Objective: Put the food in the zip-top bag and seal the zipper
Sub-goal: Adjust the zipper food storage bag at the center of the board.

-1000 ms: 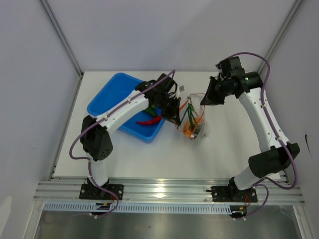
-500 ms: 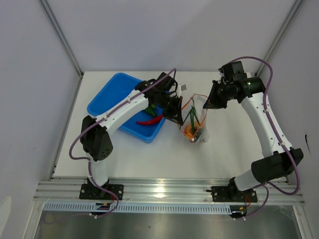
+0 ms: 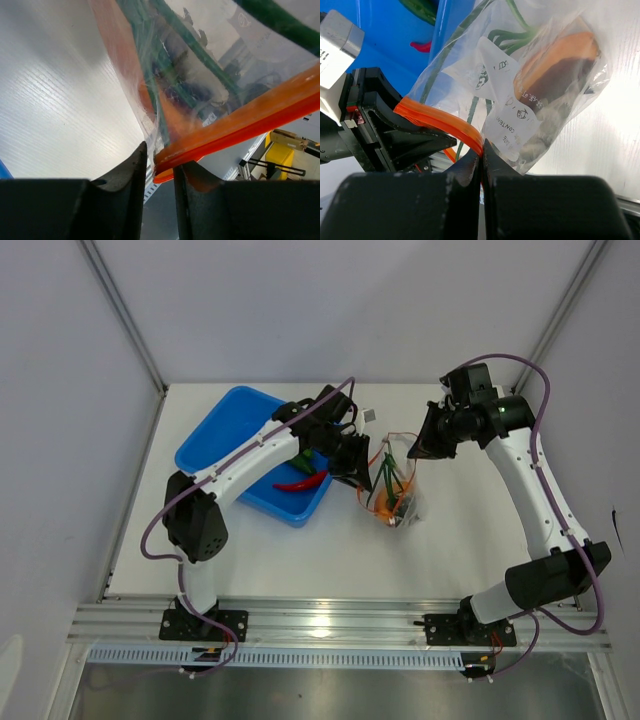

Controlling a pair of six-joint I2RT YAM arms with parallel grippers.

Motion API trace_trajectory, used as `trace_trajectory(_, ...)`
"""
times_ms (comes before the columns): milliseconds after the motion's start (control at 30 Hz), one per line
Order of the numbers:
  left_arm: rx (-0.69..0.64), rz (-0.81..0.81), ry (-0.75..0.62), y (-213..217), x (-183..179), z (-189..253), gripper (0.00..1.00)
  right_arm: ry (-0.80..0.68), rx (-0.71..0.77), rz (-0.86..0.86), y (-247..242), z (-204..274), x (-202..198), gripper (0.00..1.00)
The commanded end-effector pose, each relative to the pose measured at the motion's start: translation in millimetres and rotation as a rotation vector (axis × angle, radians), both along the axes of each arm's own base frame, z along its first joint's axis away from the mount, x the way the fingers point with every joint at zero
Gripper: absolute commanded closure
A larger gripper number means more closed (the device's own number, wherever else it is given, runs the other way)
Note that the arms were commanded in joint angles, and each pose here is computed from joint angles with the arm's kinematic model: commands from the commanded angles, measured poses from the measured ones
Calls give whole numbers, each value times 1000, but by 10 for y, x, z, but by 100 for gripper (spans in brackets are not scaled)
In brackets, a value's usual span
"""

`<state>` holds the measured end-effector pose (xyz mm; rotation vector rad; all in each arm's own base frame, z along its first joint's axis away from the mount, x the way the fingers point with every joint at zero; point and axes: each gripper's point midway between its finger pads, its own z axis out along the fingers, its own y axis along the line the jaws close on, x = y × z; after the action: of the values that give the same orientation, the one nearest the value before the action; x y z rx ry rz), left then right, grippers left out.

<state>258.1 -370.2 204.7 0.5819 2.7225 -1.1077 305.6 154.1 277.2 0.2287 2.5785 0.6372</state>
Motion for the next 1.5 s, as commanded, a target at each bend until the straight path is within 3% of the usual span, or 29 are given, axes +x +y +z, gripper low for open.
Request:
trace_trajectory(0,-57,-15,-67,-40,19,223,74,-71,50,4,32,212,-16,100)
trace_trajectory(200,-60,-21,-47,-57,1,192,99,-76,48,2,21,220,-17,100)
trace_trajectory(333,-172,-91,-58,-195,-48,459,99,-80,-29,-26,-116,148,-6,100)
trace_trajectory(400,-265,-141,-90,-300,-73,710,100,-106,-143,-95,-357,134,13,100)
trace_trajectory(500,-461,-254,-125,-436,-263,1215,100,-185,-242,-170,-612,314,14,100)
trace_trajectory(567,-485,-272,-118,-418,-359,1271,99,-251,-244,-181,-650,514,16,100)
trace_trajectory(667,-383,-201,-78,-399,-239,959,99,-270,-223,-168,-608,592,-8,100)
trace_trajectory(800,-143,-72,147,-254,-113,180,99,-192,-187,-120,-433,317,3,100)
trace_trajectory(867,-93,-69,252,-185,-182,-70,99,-164,-160,-81,-302,186,2,100)
trace_trajectory(1067,-178,-110,138,-241,-131,188,99,-30,-216,-32,-267,-247,41,100)
trace_trajectory(1233,-239,-160,49,-253,-164,433,99,-131,-222,-31,-252,73,99,100)
trace_trajectory(1333,-145,-121,47,-182,-99,243,99,-158,-255,-51,-302,140,135,100)
trace_trajectory(1467,-79,-124,102,-122,-165,30,100,-55,-228,-17,-224,-182,91,100)
